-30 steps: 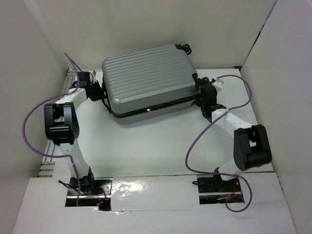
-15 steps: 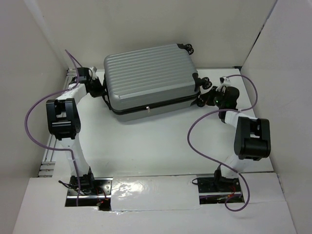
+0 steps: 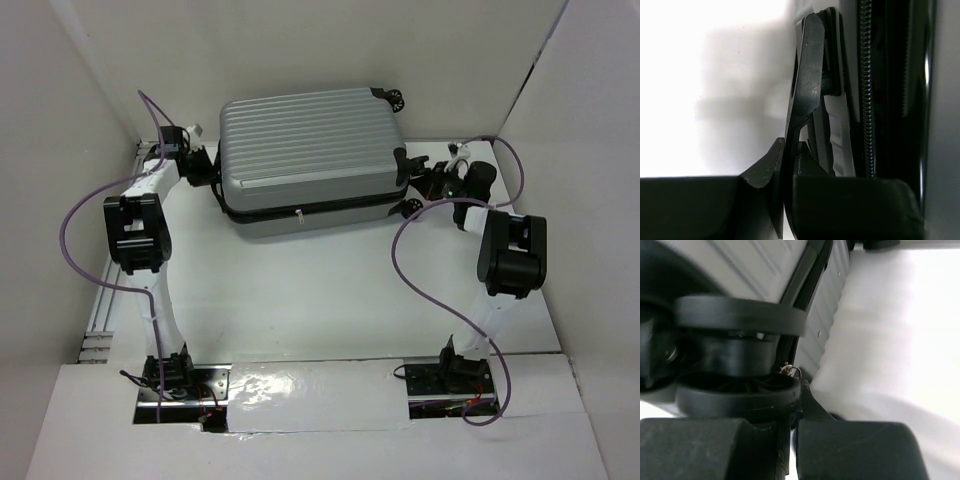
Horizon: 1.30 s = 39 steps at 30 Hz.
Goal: Pack the luggage
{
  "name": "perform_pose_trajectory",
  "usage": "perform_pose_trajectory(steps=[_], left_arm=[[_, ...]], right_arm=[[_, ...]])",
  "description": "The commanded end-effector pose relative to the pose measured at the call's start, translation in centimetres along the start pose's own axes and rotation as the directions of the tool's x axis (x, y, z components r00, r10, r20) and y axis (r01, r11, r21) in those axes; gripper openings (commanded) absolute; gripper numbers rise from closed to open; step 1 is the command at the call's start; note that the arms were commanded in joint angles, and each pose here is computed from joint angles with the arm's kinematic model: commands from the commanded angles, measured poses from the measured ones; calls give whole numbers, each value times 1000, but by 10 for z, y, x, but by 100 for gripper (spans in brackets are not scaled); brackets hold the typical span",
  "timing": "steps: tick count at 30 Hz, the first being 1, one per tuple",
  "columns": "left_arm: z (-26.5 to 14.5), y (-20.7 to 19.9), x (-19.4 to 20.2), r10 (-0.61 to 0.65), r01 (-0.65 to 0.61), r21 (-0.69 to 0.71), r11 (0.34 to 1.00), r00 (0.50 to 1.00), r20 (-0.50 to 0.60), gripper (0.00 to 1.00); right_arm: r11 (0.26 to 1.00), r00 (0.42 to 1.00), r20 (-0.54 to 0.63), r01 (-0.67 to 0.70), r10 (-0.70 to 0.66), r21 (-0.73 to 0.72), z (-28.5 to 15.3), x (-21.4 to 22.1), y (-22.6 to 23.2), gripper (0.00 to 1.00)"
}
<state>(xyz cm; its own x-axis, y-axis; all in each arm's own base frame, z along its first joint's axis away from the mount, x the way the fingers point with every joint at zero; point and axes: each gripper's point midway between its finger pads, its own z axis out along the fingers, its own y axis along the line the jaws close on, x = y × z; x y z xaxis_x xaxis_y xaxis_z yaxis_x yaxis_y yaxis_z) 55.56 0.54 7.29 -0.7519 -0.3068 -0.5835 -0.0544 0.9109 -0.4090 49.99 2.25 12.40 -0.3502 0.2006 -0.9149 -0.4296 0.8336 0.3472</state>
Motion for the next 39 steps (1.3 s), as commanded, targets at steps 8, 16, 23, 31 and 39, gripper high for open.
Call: perform_pose_trajectory(steps=[8,16,23,31,39], left_arm=[[28,78,-7,20,-21,-115,993,1000,-12,0],[31,79,-11,20,-21,-114,993,1000,-12,0],[35,82,-13,15,-17,-125,992,1000,-22,0],[34,82,-9,-9,6,-134,991,1000,-28,0],[-18,70,-61,-36,62,-230,971,993,116,100]], right_arm=[[945,950,225,146,-217,294,43,-97,-94,0],[950,944,281,84,-172,300,87,-98,-124,0],[923,936,308,44,-171,381,124,-90,-159,0],[933,882,439,6,-175,360,185,-111,-155,0],[947,862,449,102,-236,303,159,-121,-67,0]])
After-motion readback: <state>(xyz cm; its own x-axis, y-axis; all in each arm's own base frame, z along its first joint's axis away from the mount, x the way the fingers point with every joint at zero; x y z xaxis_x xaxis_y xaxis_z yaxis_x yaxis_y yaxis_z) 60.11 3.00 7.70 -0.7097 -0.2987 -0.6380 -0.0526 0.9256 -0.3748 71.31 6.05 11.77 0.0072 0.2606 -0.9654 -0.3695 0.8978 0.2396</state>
